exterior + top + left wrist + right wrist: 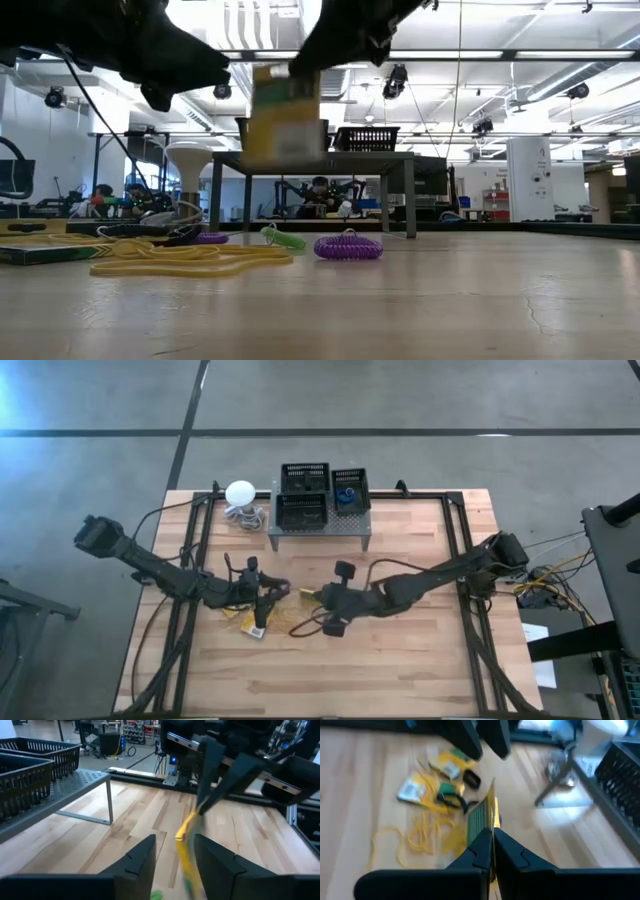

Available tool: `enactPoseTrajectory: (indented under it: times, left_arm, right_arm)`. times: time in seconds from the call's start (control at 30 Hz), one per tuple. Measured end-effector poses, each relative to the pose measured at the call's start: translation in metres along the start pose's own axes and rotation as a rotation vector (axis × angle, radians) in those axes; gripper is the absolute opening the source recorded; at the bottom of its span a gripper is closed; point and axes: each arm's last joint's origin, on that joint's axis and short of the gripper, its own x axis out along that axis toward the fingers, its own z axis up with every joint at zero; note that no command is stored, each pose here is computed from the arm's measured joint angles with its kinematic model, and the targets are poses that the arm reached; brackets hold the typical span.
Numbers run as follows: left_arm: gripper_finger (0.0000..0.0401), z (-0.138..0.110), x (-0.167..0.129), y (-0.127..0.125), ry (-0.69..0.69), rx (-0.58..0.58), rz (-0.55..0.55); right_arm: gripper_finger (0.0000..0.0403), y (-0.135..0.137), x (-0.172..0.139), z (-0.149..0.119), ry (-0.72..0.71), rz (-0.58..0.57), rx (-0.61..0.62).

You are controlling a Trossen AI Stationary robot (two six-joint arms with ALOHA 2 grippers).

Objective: Pick & Place Office Desk Supplies
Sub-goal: Put the right box of crayons into the bottom left black bin on the shelf

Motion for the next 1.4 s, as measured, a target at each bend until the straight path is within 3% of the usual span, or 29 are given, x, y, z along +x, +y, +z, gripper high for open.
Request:
enactPoseTrajectory:
  times: [0.37,0.6,0.8,1.17,1.4]
  left_arm:
    - [0.0268,0.003,0.012,-0.005,-0.091,-0.064,-0.073]
    - [0.0278,0.008,0.037,-0.018,-0.173,-0.013,-0.070]
    - [0.0230,0.009,0.062,-0.032,-0.138,0.044,-0.088]
    - [0.0037,0.016,0.065,-0.037,-0.095,0.063,-0.122]
    - [0.0030,0.033,0.050,-0.032,-0.030,0.051,-0.133]
  right_arm:
    - [0.0008,-0.010,-0.022,-0.005,-0.395,0.025,0.122]
    - [0.0008,-0.012,-0.022,-0.011,-0.431,0.031,0.138]
    - [0.0008,-0.009,-0.024,-0.010,-0.430,0.035,0.118]
    - [0.0009,-0.006,-0.030,-0.008,-0.444,0.055,0.110]
    - [0.0012,-0.011,-0.042,-0.002,-0.441,0.063,0.116]
